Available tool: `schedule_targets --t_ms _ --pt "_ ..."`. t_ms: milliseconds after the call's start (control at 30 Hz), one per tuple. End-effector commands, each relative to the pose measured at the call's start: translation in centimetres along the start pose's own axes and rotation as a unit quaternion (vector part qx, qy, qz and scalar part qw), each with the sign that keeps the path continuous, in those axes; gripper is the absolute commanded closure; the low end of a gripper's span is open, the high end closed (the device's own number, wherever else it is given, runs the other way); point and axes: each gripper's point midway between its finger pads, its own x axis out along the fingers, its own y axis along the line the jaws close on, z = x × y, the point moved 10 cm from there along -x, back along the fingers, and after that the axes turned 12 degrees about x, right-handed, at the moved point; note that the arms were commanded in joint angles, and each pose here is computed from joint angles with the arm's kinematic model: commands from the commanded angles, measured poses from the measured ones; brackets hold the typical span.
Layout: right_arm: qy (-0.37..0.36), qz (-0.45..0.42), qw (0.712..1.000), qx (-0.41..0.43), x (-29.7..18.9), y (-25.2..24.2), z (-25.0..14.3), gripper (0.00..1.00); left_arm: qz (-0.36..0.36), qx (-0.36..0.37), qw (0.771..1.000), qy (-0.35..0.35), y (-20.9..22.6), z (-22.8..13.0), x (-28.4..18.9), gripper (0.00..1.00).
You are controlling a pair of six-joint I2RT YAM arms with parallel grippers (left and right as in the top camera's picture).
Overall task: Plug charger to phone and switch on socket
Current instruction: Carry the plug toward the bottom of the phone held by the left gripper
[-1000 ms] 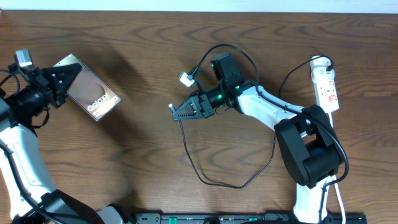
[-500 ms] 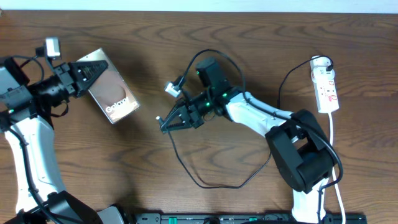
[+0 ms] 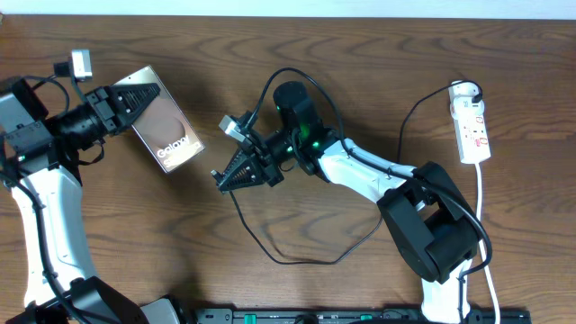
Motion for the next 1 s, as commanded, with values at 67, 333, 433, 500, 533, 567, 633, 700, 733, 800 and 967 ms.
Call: schedule_targets --t_ms 67,333,433,500,533,567,633,700,733,800,967 --pt "0.006 0.009 1.000 0.011 0.3 1.0 1.0 0.99 -0.010 0.029 1.000 -0.002 -0.7 0.3 0.1 0.92" --pt "-0.015 -0.013 0.998 0.053 0.3 0.8 1.4 0.99 -0.038 0.016 0.999 0.006 -1.1 0.3 0.1 0.92" --pt "-0.033 -0.029 0.995 0.091 0.2 0.5 1.6 0.99 -0.057 0.013 0.998 0.011 -1.5 0.5 0.1 0.92" --pt "-0.039 -0.032 0.990 0.128 0.2 0.5 1.8 0.99 -0.066 0.012 0.998 0.014 -1.6 0.5 0.1 0.93" --pt "-0.039 -0.031 0.990 0.136 0.3 0.5 1.8 0.99 -0.067 0.012 0.998 0.014 -1.6 0.5 0.1 0.92" --pt "-0.038 -0.030 0.990 0.136 0.3 0.6 1.8 0.99 -0.067 0.012 0.998 0.014 -1.6 0.5 0.1 0.92" --pt "-0.034 -0.026 0.990 0.133 0.4 0.7 1.8 0.99 -0.067 0.012 0.998 0.014 -1.6 0.5 0.1 0.92" --pt "-0.031 -0.022 0.991 0.125 0.6 0.9 1.9 0.99 -0.067 0.012 0.998 0.014 -1.6 0.5 0.1 0.92" --pt "-0.030 -0.021 0.992 0.122 0.7 0.9 1.9 0.99 -0.068 0.012 0.997 0.014 -1.7 0.5 0.1 0.92" --pt "-0.028 -0.020 0.992 0.117 0.8 1.0 1.9 0.99 -0.070 0.011 0.997 0.015 -1.7 0.5 0.1 0.92" --pt "-0.014 -0.010 0.995 0.094 1.3 1.2 1.8 0.99 -0.070 0.008 0.997 0.015 -1.7 0.5 0.1 0.93"
